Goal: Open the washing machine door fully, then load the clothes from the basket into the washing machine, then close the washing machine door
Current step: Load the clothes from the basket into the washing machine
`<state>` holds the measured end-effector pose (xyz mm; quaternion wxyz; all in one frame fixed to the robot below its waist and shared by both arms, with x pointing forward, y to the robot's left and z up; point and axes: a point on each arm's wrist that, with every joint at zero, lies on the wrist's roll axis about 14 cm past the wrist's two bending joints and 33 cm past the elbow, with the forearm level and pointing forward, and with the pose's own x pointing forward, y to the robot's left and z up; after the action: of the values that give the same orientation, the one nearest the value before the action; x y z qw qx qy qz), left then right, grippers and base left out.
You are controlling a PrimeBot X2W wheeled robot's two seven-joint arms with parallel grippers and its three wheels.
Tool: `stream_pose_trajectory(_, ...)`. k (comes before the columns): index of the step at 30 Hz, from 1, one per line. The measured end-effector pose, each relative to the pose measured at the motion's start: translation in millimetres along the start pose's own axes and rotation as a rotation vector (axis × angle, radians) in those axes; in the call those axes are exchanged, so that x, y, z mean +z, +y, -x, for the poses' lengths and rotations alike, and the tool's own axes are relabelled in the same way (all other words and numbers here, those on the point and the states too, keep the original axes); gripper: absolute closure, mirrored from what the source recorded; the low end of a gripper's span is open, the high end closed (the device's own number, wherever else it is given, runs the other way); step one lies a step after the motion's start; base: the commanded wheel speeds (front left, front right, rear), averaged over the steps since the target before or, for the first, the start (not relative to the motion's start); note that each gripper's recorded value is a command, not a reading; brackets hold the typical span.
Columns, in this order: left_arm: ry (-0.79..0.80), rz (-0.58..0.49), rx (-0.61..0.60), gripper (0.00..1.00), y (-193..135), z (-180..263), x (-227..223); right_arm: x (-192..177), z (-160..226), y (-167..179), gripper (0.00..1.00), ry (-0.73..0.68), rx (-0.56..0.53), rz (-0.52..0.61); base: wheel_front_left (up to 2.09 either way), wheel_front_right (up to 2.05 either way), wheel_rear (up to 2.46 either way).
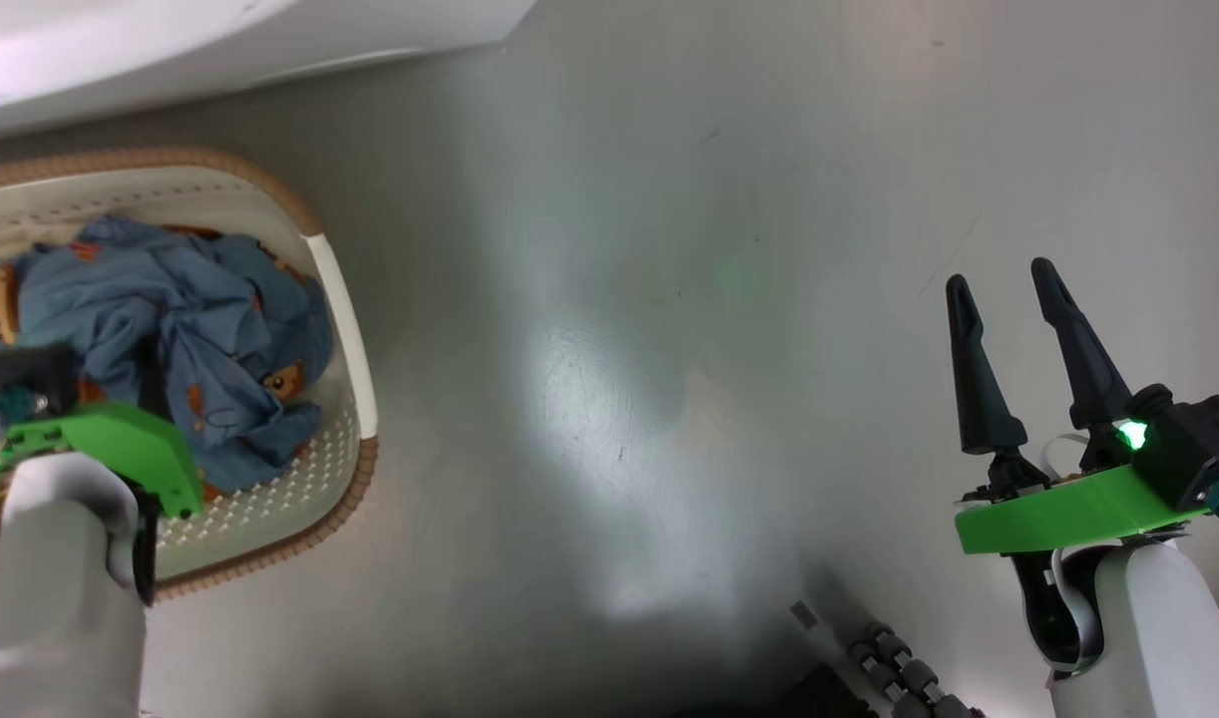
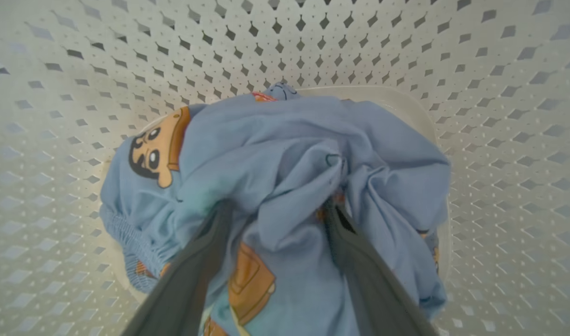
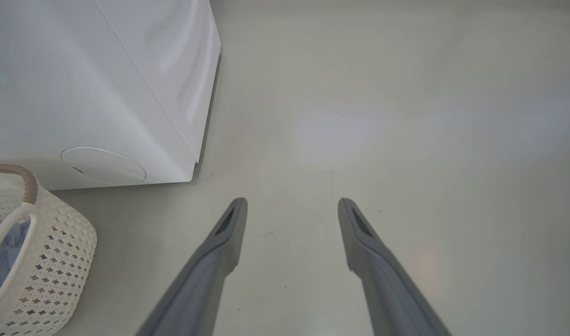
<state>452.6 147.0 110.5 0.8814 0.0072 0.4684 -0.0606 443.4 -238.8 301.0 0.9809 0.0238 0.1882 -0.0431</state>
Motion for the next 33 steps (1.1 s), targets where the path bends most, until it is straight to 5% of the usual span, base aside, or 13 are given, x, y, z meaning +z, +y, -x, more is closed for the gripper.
stream_pose_trajectory(9,0.112,-0.005,0.012,0.0,4,-20,-1,-11,-1,-3,0.0,0.025,-0.011,-0.013,0.0,0.0,0.0)
stream_pose_trajectory(10,0.12,-0.005,0.014,0.36,4,-21,-1,-11,0,-3,0.0,0.025,-0.012,-0.014,0.0,0.0,0.0)
stream_pose_trajectory(11,0.135,-0.005,0.017,0.54,4,-20,-3,-10,0,-3,0.0,0.025,-0.012,-0.015,0.0,0.0,0.0)
stream_pose_trajectory(12,0.144,0.001,0.017,1.0,3,-19,-5,-10,0,-3,0.0,0.023,-0.012,-0.017,0.0,0.0,0.0)
stream_pose_trajectory(33,-0.25,0.08,-0.009,1.0,-14,52,70,64,4,11,0.0,-0.16,0.034,-0.044,0.0,0.0,0.0)
